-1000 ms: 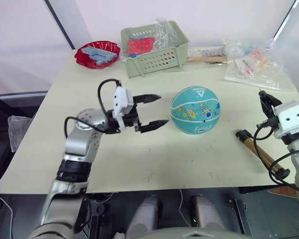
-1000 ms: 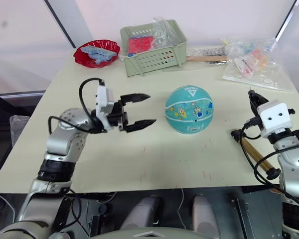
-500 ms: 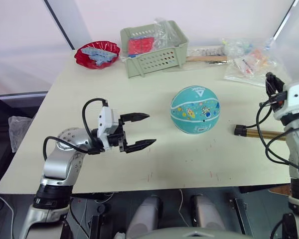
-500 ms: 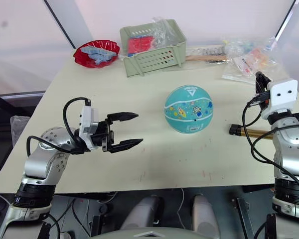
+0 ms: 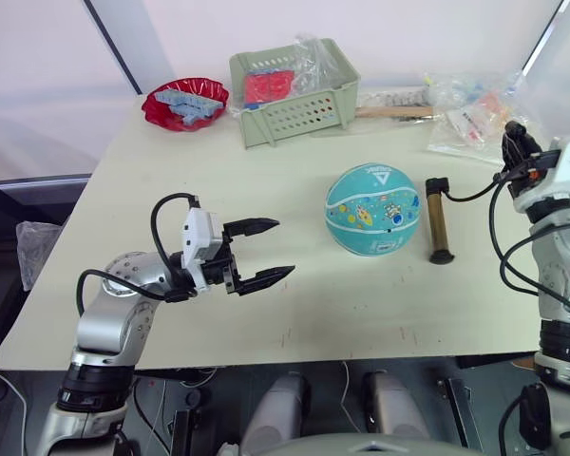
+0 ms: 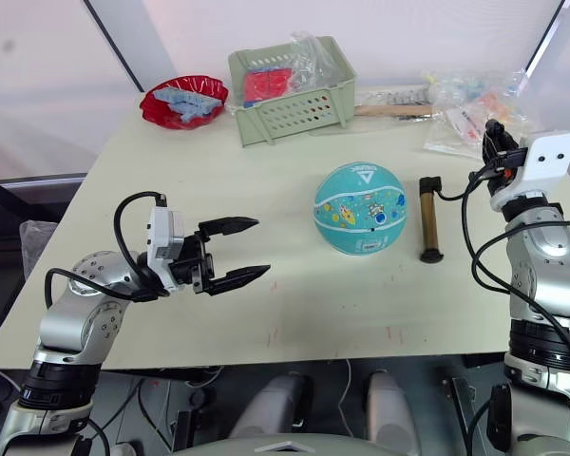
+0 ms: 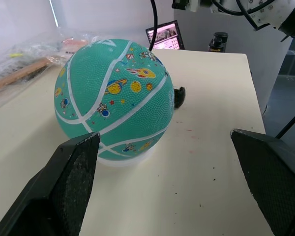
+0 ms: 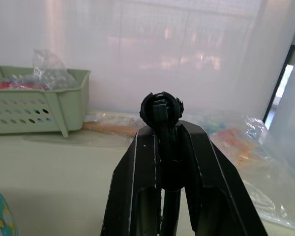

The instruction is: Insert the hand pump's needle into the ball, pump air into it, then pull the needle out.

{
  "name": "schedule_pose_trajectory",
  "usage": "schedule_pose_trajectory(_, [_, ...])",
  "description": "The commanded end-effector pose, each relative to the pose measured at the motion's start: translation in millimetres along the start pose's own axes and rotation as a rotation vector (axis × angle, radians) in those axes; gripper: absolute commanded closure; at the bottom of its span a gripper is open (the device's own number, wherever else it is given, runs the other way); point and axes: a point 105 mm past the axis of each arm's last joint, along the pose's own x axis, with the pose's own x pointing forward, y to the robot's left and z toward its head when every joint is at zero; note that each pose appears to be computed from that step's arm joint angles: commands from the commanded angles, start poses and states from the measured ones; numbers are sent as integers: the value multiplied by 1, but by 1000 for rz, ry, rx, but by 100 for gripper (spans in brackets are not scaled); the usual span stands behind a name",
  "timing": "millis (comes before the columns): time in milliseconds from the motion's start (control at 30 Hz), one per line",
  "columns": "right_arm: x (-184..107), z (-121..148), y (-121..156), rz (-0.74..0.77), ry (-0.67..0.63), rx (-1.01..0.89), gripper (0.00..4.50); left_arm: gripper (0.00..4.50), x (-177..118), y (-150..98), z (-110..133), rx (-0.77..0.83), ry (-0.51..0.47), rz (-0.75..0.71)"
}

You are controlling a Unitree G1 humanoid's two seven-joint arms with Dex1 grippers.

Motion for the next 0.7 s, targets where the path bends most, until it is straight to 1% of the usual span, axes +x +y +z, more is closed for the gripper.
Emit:
schedule_pose_trajectory(33, [-6, -3, -6, -49, 18, -18, 444, 0, -3, -1, 13, 50, -22, 2])
schedule_pose_trajectory(167, [-17, -16, -6, -75, 66, -38, 444, 0, -4, -2, 11, 48, -17, 2])
schedule_pose_trajectory(333, [-34, -30, -8, -60, 115, -77, 444, 0, -4, -2, 9, 45, -11, -2])
schedule_pose_trajectory(400, [-43, -33, -9, -60, 130, -67, 343, 0, -5, -1, 8, 44, -8, -2])
schedule_pose_trajectory(433, [-46, -33, -8, -53, 133, -61, 325, 0, -5, -1, 7, 44, -8, -1])
schedule_pose_trajectory(467, [-49, -32, -7, -44, 132, -59, 259, 0, -5, 0, 7, 45, -7, -1])
schedule_pose_trajectory(500, [-53, -30, -7, -35, 125, -50, 223, 0, -5, 0, 8, 45, -8, -1])
schedule_pose_trajectory(600, [-61, -23, -8, -11, 111, -38, 54, 0, -5, 0, 8, 46, -7, -2])
schedule_pose_trajectory(633, [-64, -20, -9, -4, 106, -35, 13, 0, -5, 0, 7, 47, -6, -1])
schedule_pose_trajectory(700, [-70, -13, -11, 26, 101, -18, 13, 0, -6, 1, 7, 47, -4, -1])
